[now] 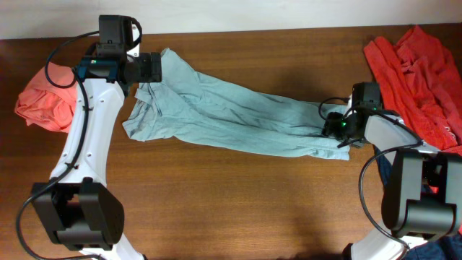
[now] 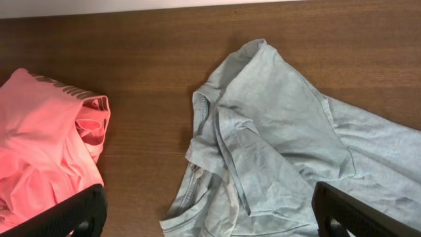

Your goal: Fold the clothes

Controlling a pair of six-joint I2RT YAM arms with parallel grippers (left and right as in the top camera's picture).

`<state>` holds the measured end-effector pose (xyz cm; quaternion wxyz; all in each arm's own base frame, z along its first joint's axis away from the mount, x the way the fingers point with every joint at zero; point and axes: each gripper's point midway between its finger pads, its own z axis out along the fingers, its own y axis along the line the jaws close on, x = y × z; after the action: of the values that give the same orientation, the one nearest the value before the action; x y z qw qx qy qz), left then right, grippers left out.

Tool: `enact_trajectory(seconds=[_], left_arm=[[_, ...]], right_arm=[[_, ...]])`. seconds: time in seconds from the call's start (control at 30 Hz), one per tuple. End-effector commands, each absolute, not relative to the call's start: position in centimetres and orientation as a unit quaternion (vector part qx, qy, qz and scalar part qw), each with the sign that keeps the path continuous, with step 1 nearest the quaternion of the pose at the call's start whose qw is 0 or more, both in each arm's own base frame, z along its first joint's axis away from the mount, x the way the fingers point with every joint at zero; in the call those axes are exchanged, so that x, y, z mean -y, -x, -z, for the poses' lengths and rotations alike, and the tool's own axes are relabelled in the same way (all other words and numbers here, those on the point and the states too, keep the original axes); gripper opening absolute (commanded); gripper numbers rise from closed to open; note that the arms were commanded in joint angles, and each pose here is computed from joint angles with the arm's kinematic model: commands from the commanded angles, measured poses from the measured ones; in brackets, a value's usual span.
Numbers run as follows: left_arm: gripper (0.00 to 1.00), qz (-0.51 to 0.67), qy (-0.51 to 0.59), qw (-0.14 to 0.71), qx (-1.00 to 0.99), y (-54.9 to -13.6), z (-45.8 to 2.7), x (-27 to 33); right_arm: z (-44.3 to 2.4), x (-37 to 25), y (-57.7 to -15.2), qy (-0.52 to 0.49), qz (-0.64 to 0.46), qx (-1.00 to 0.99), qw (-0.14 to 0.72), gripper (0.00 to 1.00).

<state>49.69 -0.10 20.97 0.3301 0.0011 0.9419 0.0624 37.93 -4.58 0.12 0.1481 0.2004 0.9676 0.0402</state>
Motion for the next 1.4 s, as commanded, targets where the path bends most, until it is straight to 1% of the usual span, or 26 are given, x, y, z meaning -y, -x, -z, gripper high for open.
enact_trajectory(seconds=[0.0,0.03,0.07,0.2,0.23,0.4,0.63,0.73,0.97,1.13,1.27,1.37], left_arm=[[0.99,-0.072,-0.004,0.337,-0.939,-50.2,-21.3,-0.2],[0.99,-0.072,-0.004,0.337,-0.939,-50.2,-21.3,-0.2],[0.99,-0.072,-0.004,0.336,-0.939,-50.2,-21.3,-0.2],[0.99,-0.072,-0.004,0.336,-0.939,-50.2,-21.3,-0.2],[0.99,-0.072,-0.004,0.336,-0.939,-50.2,-21.3,-0.2],[0.99,-0.072,-0.004,0.336,-0.939,-50.1,-21.3,-0.2],[0.99,-0.072,-0.004,0.333,-0.940,-50.0,-21.2,-0.2],[0.99,-0.072,-0.005,0.331,-0.941,-49.9,-21.1,-0.2],[0.99,-0.072,-0.005,0.331,-0.941,-49.9,-21.1,-0.2],[0.99,-0.070,-0.005,0.331,-0.941,-50.0,-21.1,-0.2],[0.99,-0.070,-0.005,0.331,-0.941,-49.9,-21.1,-0.2],[0.99,-0.070,-0.005,0.331,-0.941,-49.9,-21.1,-0.2]], right_arm=[[4.0,6.0,-34.2,-0.234,0.014,-0.969,0.074,0.49],[4.0,6.0,-34.1,-0.234,0.014,-0.970,0.072,0.48],[4.0,6.0,-34.0,-0.234,0.014,-0.970,0.070,0.42],[4.0,6.0,-33.8,-0.235,0.014,-0.970,0.066,0.26],[4.0,6.0,-33.7,-0.235,0.012,-0.970,0.063,0.21],[3.4,5.8,-33.6,-0.217,0.008,-0.975,0.050,0.04],[1.1,5.7,-34.9,-0.198,0.000,-0.979,0.044,0.04],[-0.7,6.1,-35.8,-0.192,-0.010,-0.980,0.044,0.04],[-3.5,9.4,-35.4,-0.217,-0.041,-0.975,0.040,0.04],[-3.9,10.6,-35.3,-0.222,-0.069,-0.971,0.049,0.04],[-4.0,9.8,-35.5,-0.205,-0.075,-0.975,0.049,0.04],[-4.2,7.8,-36.2,-0.183,-0.089,-0.978,0.052,0.04]])
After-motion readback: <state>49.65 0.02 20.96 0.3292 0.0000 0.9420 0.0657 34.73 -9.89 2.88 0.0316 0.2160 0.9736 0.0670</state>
